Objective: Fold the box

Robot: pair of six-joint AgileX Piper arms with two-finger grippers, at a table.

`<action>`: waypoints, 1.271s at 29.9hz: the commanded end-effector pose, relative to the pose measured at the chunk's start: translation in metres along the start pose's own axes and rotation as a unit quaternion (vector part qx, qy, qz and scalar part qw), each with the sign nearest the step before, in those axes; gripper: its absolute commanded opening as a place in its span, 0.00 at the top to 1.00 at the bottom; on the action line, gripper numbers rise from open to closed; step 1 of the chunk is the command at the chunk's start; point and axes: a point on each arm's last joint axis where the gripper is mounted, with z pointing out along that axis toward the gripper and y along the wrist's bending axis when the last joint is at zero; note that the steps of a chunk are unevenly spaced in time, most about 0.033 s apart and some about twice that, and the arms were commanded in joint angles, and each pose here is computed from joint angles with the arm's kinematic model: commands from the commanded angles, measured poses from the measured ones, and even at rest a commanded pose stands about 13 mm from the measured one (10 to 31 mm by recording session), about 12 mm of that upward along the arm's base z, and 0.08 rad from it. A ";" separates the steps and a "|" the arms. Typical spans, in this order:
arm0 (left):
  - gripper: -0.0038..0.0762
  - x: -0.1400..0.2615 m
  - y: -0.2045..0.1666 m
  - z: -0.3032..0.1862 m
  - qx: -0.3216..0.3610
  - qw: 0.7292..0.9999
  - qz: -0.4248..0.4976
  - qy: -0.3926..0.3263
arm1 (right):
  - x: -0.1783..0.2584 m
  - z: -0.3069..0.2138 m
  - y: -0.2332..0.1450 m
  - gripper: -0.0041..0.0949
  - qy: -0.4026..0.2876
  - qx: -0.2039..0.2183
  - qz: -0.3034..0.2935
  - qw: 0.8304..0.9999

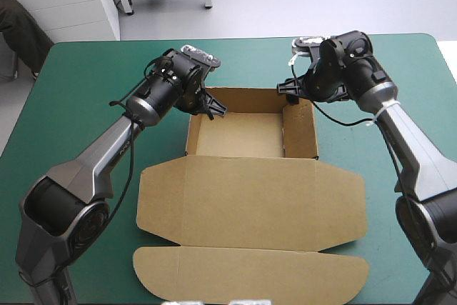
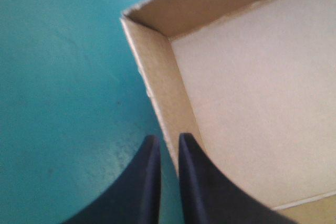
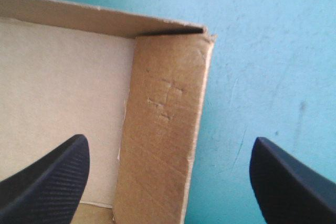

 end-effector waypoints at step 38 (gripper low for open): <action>0.96 0.282 0.065 -0.144 0.040 0.982 -0.073 -0.172 | 0.038 0.032 -0.012 0.18 0.012 0.003 0.066 0.998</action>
